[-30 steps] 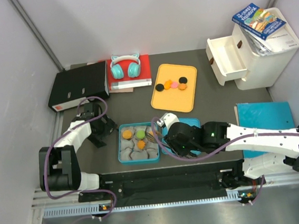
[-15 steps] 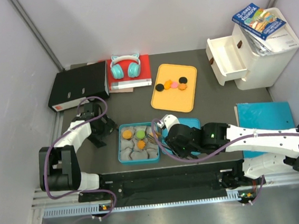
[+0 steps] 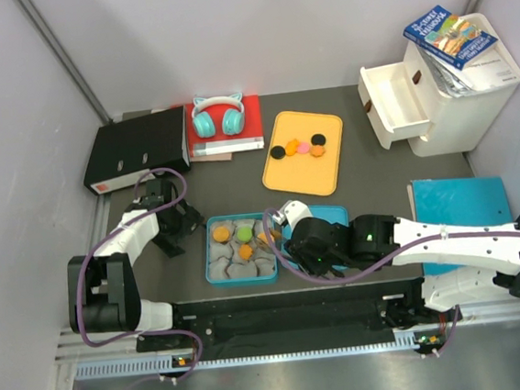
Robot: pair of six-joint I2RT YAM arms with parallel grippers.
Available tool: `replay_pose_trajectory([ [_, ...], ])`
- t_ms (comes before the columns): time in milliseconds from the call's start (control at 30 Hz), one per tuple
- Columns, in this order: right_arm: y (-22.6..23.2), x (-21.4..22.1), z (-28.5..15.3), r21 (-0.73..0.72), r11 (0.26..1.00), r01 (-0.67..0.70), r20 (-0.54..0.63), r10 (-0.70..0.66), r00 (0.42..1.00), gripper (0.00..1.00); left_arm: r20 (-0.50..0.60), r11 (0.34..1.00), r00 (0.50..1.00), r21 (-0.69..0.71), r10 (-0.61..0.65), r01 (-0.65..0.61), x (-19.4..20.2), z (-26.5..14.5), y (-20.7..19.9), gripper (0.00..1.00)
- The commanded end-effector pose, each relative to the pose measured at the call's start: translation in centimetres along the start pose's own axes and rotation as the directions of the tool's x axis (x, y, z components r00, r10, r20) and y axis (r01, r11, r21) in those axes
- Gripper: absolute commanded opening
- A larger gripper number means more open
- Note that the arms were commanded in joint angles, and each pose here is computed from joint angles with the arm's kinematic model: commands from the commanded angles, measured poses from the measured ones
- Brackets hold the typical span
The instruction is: Pack the cookies
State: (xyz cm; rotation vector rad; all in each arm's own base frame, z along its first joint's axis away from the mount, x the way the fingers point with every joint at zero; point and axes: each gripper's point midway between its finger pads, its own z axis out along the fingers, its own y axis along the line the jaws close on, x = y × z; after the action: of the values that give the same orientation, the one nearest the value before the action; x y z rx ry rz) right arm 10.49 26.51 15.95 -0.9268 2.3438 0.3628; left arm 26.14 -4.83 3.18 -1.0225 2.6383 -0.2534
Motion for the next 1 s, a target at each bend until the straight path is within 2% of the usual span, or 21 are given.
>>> replay_pose_trajectory([
  [0,0.4,-1.3,-0.8,0.0,1.0,-0.012,0.047,0.012,0.999,0.44,0.019,1.0,1.0,0.018,-0.015,0.014,-0.4,-0.1,-0.2,0.98],
  [467,0.4,-3.0,-1.8,0.01,1.0,-0.023,0.092,0.022,0.995,0.5,0.017,1.0,1.0,0.017,-0.012,0.011,-0.3,-0.1,-0.2,0.98],
  [667,-1.3,-6.0,-4.5,0.048,0.991,-0.121,0.254,0.105,0.961,0.48,0.022,1.0,1.0,0.021,-0.014,0.014,-0.4,-0.2,-0.3,0.98],
  [800,-5.6,-8.1,-6.7,0.179,0.959,-0.219,0.377,0.139,0.916,0.44,0.024,0.999,1.0,0.03,-0.016,0.015,-0.5,-0.4,-0.5,0.98],
  [967,-12.8,-9.1,-6.6,0.272,0.867,-0.417,0.42,0.283,0.862,0.36,0.021,0.999,1.0,0.045,-0.014,0.013,-0.5,-0.6,-0.9,0.98],
])
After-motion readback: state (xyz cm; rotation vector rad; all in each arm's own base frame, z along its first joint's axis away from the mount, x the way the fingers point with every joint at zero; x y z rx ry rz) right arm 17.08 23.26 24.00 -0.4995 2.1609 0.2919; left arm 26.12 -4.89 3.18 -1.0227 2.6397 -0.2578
